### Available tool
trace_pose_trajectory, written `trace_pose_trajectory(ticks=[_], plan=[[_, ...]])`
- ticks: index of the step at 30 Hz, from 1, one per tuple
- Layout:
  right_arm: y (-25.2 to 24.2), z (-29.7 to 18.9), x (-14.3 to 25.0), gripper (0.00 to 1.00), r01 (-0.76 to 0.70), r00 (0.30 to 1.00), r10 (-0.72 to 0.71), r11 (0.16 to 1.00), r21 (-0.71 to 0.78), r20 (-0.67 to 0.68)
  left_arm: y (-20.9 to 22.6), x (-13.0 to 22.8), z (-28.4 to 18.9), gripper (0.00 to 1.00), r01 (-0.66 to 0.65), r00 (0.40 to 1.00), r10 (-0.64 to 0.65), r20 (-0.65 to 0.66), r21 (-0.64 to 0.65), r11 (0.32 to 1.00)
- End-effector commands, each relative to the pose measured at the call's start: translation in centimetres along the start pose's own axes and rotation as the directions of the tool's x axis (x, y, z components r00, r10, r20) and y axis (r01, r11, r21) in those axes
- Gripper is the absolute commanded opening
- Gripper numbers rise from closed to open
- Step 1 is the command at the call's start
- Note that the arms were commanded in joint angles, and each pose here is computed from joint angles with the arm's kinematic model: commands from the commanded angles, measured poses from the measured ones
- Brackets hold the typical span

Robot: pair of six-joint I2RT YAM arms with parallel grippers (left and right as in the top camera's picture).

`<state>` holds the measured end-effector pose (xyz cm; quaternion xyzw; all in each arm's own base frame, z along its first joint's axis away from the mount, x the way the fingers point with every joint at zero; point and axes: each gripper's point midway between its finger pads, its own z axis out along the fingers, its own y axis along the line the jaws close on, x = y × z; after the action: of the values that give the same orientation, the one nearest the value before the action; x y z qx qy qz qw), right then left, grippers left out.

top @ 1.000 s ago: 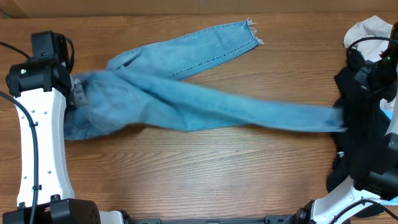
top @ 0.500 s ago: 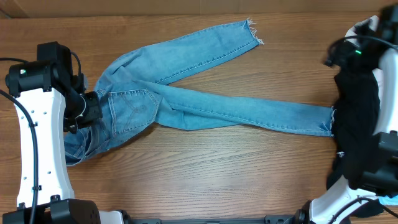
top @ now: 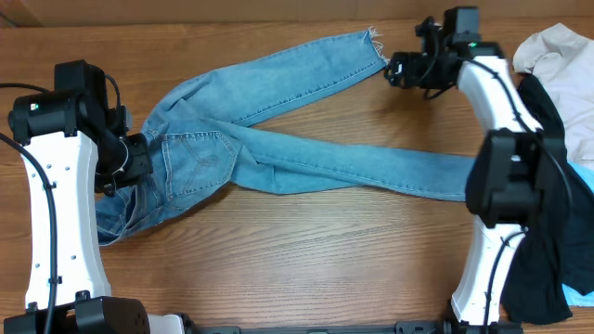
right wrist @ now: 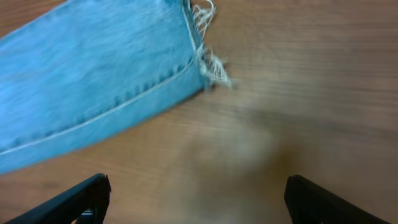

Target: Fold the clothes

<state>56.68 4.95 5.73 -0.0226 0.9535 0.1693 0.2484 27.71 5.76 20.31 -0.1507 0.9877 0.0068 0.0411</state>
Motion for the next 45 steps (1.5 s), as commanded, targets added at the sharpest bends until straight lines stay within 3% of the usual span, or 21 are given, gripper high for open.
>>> trace_pose_trajectory(ticks=[1,9,12,13,15,18,20,24,27,28,32,37,42,43,45], plan=[[1.1,3.1,-0.3,0.94,0.047,0.998,-0.046,0.998,-0.033,0.03,-0.4,-0.5,-0.9,0.04,-0.012,0.999,0.011,0.044,0.032,0.999],[2.8,8.3,-0.9,0.93,0.13,0.985,-0.123,0.99,-0.056,0.122,-0.4,-0.7,-0.9,0.04,-0.027,0.998,0.026,0.051,0.029,0.999],[3.2,9.4,-0.9,0.84,0.143,0.981,-0.134,0.988,-0.058,0.137,-0.4,-0.7,-0.9,0.04,-0.028,0.998,0.026,0.051,0.028,0.999],[3.0,9.5,-0.9,0.79,0.124,0.983,-0.117,0.991,-0.046,0.139,-0.4,-0.7,-0.9,0.04,-0.028,0.998,0.026,0.051,0.029,0.999],[1.8,9.8,-1.0,0.57,0.058,0.988,-0.059,0.998,0.014,0.142,-0.4,-0.7,-0.9,0.04,-0.028,0.998,0.026,0.052,0.029,0.999],[-0.2,9.6,-1.5,0.16,-0.021,0.986,0.002,0.994,0.111,0.168,-0.4,-0.7,-0.9,0.04,-0.028,0.998,0.026,0.052,0.029,0.999],[-1.6,8.7,-2.3,0.06,-0.053,0.981,0.02,0.984,0.169,0.193,-0.4,-0.8,-0.9,0.04,-0.028,0.998,0.026,0.054,0.029,0.999],[-5.5,4.3,-5.2,0.04,-0.159,0.959,0.079,0.945,0.286,0.272,-0.5,-1.0,-0.9,0.04,-0.028,0.998,0.026,0.062,0.032,0.999],[-9.6,-2.3,-8.8,0.04,-0.26,0.922,0.129,0.906,0.335,0.366,-1.0,-1.0,-1.0,0.04,-0.064,0.996,0.06,0.067,0.053,0.997],[-12.0,-5.4,-9.7,0.04,-0.335,0.896,0.186,0.88,0.337,0.403,-2.1,-1.3,-1.0,0.04,-0.132,0.989,0.124,0.085,0.095,0.987],[-17.0,-9.3,-8.5,0.04,-0.468,0.854,0.311,0.81,0.353,0.418,-5.3,-1.4,-1.4,0.05,-0.378,0.923,0.354,0.152,0.169,0.91],[-22.3,-11.5,-4.3,0.04,-0.575,0.814,0.424,0.68,0.454,0.396,-5.7,-1.1,-1.2,0.05,-0.418,0.905,0.403,0.136,0.114,0.901],[-24.7,-12.8,-2.4,0.04,-0.612,0.791,0.472,0.631,0.477,0.39,-4.9,-0.5,-1.0,0.28,-0.413,0.909,0.406,0.097,0.078,0.907],[-24.8,-12.9,-2.2,0.04,-0.603,0.798,0.469,0.635,0.483,0.379,-3.7,-0.6,-0.9,0.51,-0.373,0.925,0.371,0.077,0.016,0.928],[-24.8,-12.9,-2.0,0.04,-0.583,0.812,0.458,0.644,0.495,0.361,-1.3,-1.3,-1.0,0.5,-0.261,0.96,0.271,0.071,-0.124,0.957]])
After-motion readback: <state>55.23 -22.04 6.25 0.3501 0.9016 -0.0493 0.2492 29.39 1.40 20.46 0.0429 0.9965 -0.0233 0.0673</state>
